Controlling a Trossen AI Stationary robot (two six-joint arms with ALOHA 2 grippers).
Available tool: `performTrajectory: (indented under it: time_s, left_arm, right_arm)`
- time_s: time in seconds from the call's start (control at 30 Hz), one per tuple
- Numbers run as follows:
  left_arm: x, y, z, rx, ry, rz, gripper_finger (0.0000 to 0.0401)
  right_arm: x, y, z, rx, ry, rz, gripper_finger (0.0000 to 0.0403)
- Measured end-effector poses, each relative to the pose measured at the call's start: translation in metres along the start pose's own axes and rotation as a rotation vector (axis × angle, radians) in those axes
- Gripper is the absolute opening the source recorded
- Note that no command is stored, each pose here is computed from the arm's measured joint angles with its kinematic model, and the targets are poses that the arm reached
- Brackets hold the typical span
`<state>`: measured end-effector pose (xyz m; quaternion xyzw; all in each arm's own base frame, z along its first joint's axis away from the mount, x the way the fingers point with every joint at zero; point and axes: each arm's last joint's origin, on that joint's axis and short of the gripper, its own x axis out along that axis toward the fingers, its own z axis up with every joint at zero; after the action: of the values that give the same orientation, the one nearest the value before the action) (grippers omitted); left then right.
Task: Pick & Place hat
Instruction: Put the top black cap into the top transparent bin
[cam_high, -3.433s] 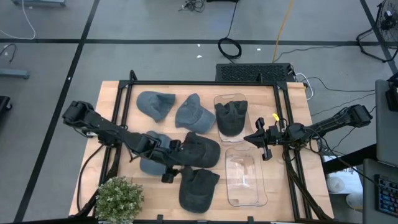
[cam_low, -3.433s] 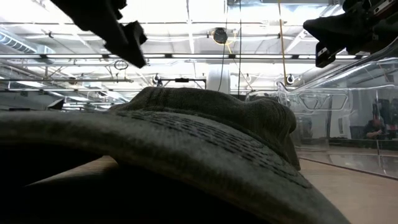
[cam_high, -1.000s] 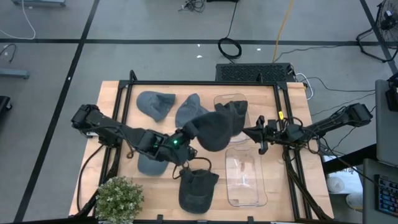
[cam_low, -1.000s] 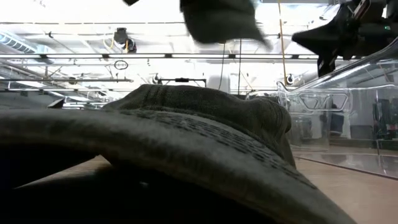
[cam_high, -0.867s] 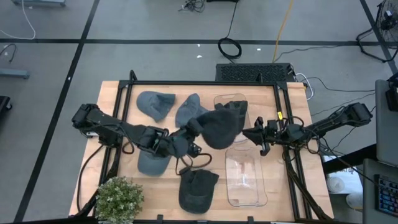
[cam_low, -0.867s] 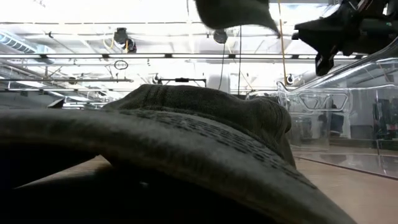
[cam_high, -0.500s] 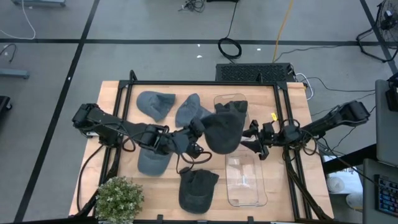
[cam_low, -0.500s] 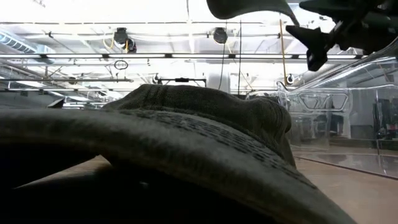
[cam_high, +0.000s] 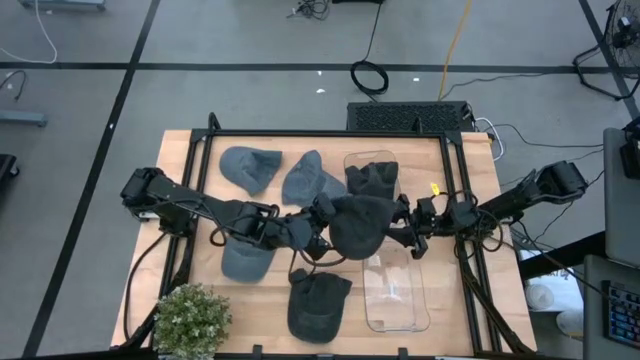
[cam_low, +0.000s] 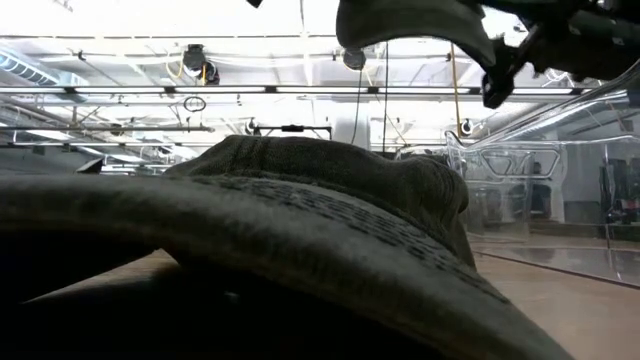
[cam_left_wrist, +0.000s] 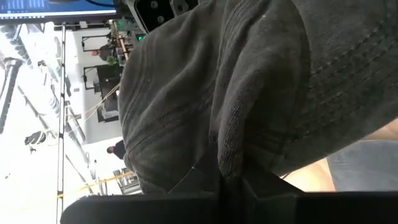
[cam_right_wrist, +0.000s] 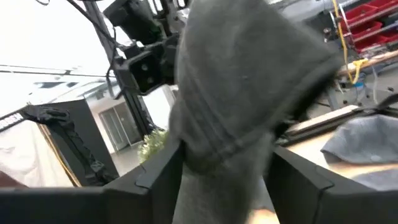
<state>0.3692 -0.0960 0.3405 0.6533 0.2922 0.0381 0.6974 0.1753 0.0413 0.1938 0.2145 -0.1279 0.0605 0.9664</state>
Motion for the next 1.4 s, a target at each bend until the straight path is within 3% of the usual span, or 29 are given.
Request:
performTrajectory:
  time_s: [0.17,0.3,0.37,0.43,0.63,0.83,0.93,1.1,1.27,1.4]
  left_arm:
    - [0.001,0.001,-0.001,-0.026,-0.002,0.007,0.0013]
    - [0.001,0.001,-0.001,-0.046,-0.002,0.006,0.0006]
    - [0.001,0.001,-0.001,-0.124,-0.005,0.007,0.0010]
    - [0.001,0.002,0.000,-0.239,-0.016,0.012,0.0030]
    - [-0.011,0.002,0.002,-0.522,-0.069,-0.044,0.0099]
    - [-0.030,-0.001,-0.015,-0.592,-0.266,-0.379,0.0132]
    - [-0.039,0.006,-0.027,-0.662,-0.345,-0.475,0.0139]
    - [-0.052,0.012,-0.044,-0.685,-0.486,-0.559,0.0140]
    - [-0.058,0.003,-0.059,-0.671,-0.593,-0.617,0.0140]
    - [-0.060,-0.009,-0.071,-0.721,-0.644,-0.610,0.0141]
  right_arm:
    - [0.012,0.006,-0.002,-0.008,0.062,0.130,0.0157]
    - [0.016,0.008,-0.002,-0.072,0.064,0.170,0.0091]
    - [0.016,0.009,-0.001,-0.099,0.063,0.203,0.0041]
    - [0.016,0.011,0.000,-0.120,0.053,0.221,0.0015]
    - [0.014,0.014,0.003,-0.116,0.042,0.227,0.0008]
    - [0.008,0.003,0.029,-0.094,-0.040,0.159,0.0007]
    - [0.005,-0.007,0.045,-0.064,-0.051,0.081,0.0006]
    - [0.009,-0.022,0.078,-0.049,0.083,-0.029,0.0006]
    - [0.017,-0.032,0.115,-0.061,0.358,-0.219,0.0006]
    - [0.016,-0.040,0.125,-0.059,0.504,-0.189,0.0006]
